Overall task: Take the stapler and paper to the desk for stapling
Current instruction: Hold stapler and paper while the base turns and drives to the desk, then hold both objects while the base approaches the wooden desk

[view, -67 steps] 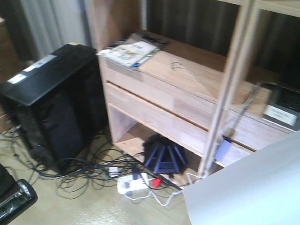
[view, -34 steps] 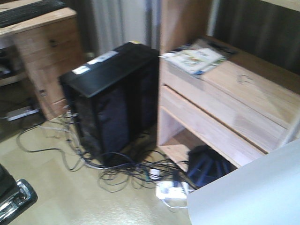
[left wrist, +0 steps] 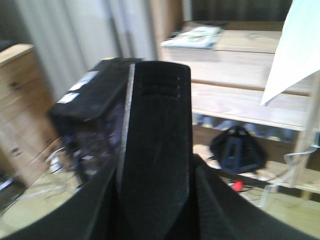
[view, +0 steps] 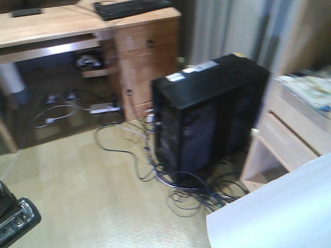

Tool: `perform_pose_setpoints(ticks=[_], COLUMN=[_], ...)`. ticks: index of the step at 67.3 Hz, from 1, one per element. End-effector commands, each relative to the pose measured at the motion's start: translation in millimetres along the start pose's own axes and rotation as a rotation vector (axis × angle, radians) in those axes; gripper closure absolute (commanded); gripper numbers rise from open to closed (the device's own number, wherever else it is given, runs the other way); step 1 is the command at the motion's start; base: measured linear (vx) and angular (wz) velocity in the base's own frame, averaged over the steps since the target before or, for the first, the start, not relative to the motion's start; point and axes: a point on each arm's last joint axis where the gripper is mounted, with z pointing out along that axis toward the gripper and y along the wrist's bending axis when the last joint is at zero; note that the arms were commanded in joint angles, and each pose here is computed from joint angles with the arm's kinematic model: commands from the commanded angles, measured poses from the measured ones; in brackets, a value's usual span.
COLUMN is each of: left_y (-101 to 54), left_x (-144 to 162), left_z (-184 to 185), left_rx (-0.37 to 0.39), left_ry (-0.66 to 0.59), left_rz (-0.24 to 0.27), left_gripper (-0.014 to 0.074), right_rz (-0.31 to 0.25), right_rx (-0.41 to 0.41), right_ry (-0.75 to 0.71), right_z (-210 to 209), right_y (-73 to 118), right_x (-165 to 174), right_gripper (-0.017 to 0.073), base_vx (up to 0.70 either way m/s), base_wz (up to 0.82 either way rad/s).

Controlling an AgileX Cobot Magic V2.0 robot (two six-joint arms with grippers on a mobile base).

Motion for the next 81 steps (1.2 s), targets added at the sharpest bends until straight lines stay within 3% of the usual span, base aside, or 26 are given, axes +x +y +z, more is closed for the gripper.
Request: perform_pose_setpoints(ticks=[1,43,81], left_y=[2.9,2.9,2.9], left_x=[-17.9,-17.9,-17.9], left_z=[-4.6,-4.6,-4.6], left_rx=[-0.027,-0.027,-0.027], left_ry=[-0.13,-0.13,-0.13], left_rz=[-0.017,-0.017,-0.017], left_gripper=[0.06,0.06,0.06], right_rz=[-0.02,-0.02,-0.02], right_rx=[-0.089,-0.089,-0.089], right_ry=[-0.011,-0.011,-0.011], right_z=[0.4,0.4,0.4], right_y=[14.3,14.3,14.3], right_x=[-3.7,-3.7,-3.7], right_gripper=[0.0561,0.0561,0.0561], base_vx=[0.08,0.08,0.11], base_wz=[0.6,0.48,0.13])
